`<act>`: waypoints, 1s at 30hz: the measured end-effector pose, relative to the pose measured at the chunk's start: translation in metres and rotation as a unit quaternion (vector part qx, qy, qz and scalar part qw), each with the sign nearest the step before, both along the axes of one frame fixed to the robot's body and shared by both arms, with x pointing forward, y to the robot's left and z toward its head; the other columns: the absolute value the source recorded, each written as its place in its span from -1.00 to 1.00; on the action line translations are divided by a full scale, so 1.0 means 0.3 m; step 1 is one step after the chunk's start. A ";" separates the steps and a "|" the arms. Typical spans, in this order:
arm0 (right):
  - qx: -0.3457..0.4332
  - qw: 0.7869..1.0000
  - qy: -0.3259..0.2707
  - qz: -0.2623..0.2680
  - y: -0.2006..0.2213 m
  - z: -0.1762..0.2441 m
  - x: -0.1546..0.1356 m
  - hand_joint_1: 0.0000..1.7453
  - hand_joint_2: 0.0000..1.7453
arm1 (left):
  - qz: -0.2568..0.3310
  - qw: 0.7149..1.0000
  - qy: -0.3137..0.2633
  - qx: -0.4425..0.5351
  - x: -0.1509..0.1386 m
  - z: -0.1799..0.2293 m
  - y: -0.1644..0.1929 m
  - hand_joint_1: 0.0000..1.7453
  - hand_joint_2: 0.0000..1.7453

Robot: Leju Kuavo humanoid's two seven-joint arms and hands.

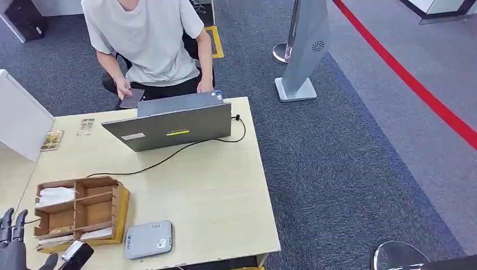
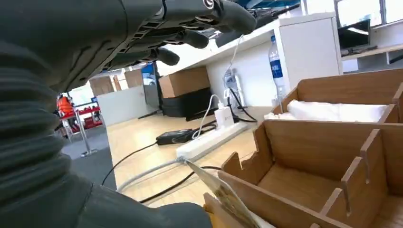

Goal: Pass the card to the sensor for recognition and then transmit it.

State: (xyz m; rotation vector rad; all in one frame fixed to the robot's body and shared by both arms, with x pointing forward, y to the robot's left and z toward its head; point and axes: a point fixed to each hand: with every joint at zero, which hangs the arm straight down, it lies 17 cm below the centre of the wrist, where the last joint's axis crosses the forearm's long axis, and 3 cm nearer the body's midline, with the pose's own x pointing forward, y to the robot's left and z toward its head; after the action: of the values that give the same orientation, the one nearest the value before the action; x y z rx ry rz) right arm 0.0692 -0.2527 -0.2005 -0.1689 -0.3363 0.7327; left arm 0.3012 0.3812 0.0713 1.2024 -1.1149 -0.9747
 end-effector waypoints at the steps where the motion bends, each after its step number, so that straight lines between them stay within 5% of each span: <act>1: 0.000 1.000 0.000 0.001 -0.002 -0.001 0.000 -1.00 -1.00 | 0.001 1.000 0.000 -0.001 0.003 -0.004 -0.001 -1.00 1.00; 30: -0.013 1.000 -0.002 0.010 -0.031 -0.016 0.008 -1.00 -1.00 | 0.018 0.999 0.030 -0.027 0.050 -0.110 -0.015 -1.00 1.00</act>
State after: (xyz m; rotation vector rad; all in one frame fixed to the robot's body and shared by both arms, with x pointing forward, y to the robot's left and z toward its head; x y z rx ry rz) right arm 0.0717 -0.2621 -0.2052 -0.1914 -0.3327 0.7564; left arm 0.3162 0.3767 0.0384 1.1389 -1.0619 -0.9420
